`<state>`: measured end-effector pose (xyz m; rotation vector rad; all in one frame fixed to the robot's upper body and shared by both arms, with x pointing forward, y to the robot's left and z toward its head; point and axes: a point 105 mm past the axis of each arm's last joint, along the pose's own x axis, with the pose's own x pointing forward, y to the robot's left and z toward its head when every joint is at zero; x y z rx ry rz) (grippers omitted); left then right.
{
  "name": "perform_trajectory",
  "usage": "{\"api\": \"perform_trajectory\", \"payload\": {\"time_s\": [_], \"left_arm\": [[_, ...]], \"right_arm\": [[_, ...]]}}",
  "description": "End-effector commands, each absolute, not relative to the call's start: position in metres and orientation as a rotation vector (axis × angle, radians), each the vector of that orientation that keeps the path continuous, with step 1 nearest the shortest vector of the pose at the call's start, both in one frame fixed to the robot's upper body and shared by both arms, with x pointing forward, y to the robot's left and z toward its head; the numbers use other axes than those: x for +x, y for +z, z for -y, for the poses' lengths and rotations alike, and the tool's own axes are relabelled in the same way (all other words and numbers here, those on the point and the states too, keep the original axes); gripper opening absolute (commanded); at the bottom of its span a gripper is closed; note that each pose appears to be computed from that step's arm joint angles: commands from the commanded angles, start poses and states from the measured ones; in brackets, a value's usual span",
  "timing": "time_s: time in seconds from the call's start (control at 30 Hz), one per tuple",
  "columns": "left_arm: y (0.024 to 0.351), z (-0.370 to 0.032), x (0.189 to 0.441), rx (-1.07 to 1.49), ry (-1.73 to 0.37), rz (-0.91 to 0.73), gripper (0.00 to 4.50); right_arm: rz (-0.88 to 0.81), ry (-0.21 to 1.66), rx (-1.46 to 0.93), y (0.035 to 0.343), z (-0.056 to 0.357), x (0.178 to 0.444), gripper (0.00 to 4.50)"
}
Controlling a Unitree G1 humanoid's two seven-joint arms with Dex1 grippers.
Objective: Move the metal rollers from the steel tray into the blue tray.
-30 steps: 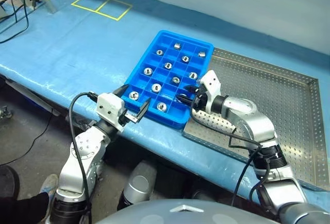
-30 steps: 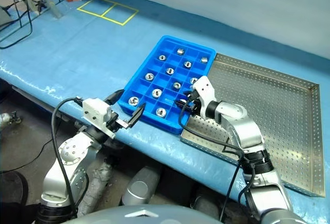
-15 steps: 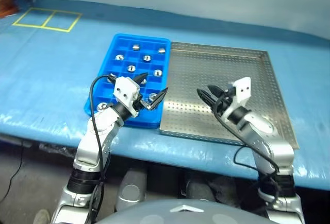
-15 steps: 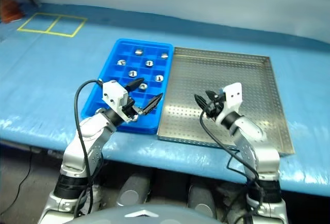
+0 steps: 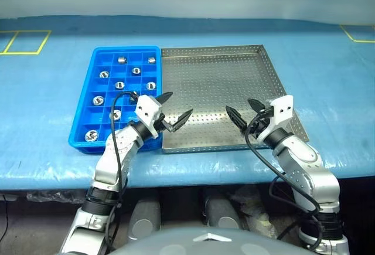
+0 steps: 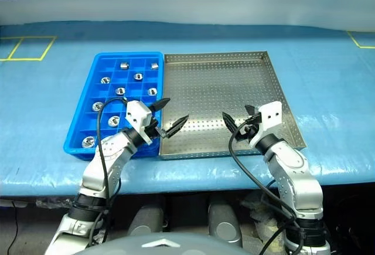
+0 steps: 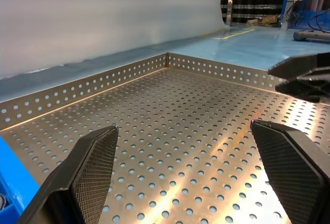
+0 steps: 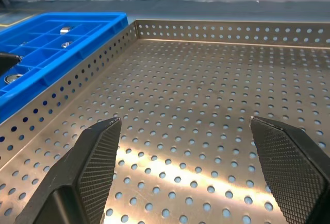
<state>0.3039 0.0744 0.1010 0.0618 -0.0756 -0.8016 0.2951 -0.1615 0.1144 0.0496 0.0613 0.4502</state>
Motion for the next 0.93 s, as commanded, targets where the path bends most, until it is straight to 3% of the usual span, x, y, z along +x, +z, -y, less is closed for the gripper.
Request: {"api": "perform_trajectory", "payload": {"time_s": [0.03, 0.6, 0.93], "left_arm": [[0.1149, -0.0722, 0.2998, 0.063, -0.807, 0.145, 4.5], [0.1152, -0.0737, 0.2995, 0.103, -0.776, 0.16, 4.5], [0.1128, -0.074, 0.297, 0.116, -0.751, 0.159, 4.5]], "right_arm": [[0.026, 0.466, 0.005, 0.1337, 0.1597, 0.2969, 4.25], [0.065, 0.438, -0.137, 0.1335, 0.159, 0.3053, 4.25], [0.073, 0.52, -0.066, 0.1367, 0.1509, 0.3025, 4.25]]}}
